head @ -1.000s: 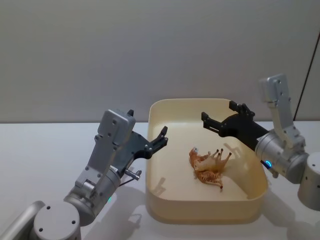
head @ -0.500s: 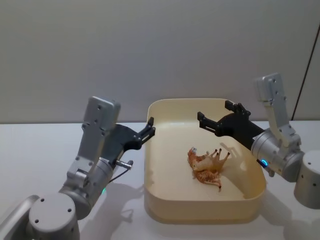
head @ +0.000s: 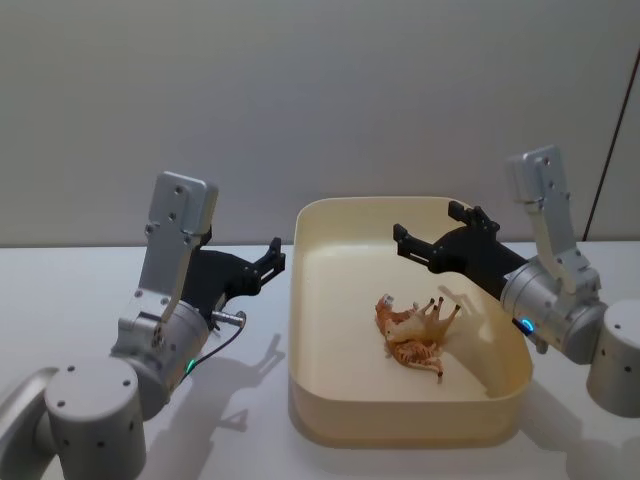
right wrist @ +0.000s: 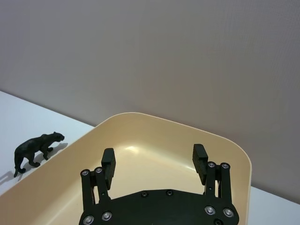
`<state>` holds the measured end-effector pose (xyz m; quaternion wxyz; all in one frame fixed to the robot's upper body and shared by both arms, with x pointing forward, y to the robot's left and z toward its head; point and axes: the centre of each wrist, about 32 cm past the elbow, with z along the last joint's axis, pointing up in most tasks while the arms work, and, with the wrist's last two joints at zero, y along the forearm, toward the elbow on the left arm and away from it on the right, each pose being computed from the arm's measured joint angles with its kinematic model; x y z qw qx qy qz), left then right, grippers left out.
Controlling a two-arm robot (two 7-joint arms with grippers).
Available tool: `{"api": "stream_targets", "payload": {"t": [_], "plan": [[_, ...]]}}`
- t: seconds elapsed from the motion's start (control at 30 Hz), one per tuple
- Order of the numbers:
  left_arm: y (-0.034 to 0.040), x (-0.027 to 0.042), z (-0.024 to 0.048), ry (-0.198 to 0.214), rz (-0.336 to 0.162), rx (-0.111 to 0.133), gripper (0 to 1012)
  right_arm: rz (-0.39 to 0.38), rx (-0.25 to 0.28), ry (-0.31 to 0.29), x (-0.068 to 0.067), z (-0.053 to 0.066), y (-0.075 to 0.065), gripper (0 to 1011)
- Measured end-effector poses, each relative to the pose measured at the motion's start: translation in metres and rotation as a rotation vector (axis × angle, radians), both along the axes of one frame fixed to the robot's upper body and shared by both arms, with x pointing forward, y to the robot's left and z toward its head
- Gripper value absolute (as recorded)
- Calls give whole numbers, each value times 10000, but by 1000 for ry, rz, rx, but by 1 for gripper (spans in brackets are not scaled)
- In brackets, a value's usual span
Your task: Pick up the toy alternately with two hands and place it into the central storage box.
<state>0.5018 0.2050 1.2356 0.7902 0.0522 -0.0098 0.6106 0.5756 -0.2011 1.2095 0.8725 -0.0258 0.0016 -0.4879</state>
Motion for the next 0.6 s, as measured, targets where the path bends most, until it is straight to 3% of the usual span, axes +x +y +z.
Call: {"api": "stream_targets", "payload": {"t": [0.27,0.6], "plan": [[88,190,38,94,-6,13,1001,0,0,0,2,1,3,1001],[154,366,21,181,17,3,1001,0,1,0,3,2,3,1001]]}}
